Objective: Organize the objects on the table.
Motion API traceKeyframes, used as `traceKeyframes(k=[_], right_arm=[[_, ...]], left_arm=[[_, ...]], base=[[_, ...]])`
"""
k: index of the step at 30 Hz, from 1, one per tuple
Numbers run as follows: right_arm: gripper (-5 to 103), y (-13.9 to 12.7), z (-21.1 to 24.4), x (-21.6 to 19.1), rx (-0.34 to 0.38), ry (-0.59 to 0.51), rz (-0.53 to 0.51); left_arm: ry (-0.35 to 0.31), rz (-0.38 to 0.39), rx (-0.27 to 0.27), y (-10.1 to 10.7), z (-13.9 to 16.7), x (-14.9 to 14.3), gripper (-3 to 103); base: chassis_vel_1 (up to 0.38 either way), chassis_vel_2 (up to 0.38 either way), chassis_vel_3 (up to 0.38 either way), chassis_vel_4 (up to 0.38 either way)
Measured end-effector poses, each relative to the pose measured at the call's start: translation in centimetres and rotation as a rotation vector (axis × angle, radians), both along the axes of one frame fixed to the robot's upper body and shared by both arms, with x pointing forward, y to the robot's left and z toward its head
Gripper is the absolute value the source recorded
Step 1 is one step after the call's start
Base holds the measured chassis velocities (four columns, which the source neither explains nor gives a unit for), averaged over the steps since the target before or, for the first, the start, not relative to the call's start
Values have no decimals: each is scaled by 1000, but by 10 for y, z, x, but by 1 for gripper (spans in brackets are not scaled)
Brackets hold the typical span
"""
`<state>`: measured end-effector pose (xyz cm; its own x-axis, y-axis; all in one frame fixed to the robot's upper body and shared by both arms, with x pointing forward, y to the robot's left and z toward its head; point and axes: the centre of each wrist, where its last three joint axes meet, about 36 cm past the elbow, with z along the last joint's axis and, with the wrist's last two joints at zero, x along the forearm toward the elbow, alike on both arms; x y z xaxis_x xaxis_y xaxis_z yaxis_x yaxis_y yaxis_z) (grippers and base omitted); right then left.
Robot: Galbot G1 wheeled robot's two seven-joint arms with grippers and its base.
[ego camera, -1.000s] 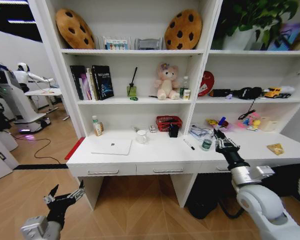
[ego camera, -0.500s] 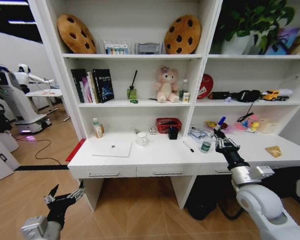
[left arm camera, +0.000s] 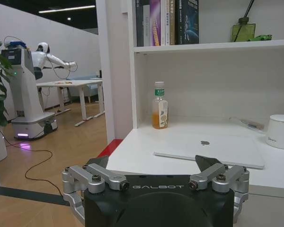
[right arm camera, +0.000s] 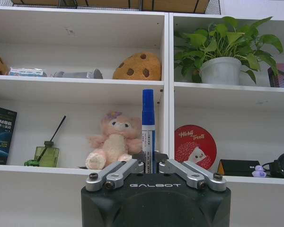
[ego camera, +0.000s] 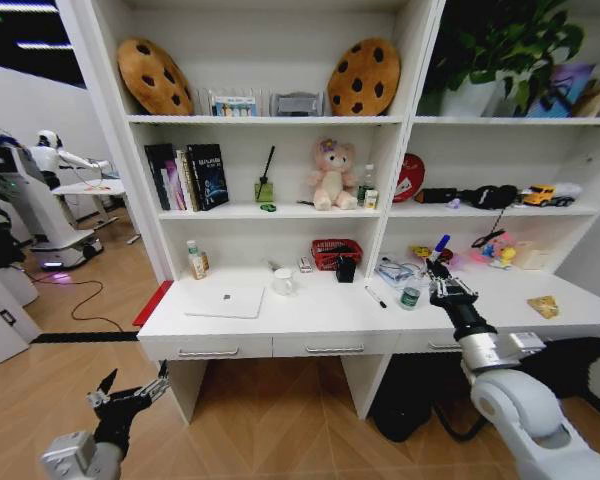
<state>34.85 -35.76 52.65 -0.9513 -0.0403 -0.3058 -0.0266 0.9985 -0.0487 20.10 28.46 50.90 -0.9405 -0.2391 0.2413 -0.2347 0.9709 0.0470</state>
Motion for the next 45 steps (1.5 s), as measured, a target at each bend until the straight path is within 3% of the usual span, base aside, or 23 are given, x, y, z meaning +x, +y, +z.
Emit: traceKeyframes(k=[45], right_arm=[[9, -4, 0, 0, -17, -18, -37]], left_arm=[[0, 0, 0, 0, 0, 0, 100]], base=[[0, 0, 0, 0]])
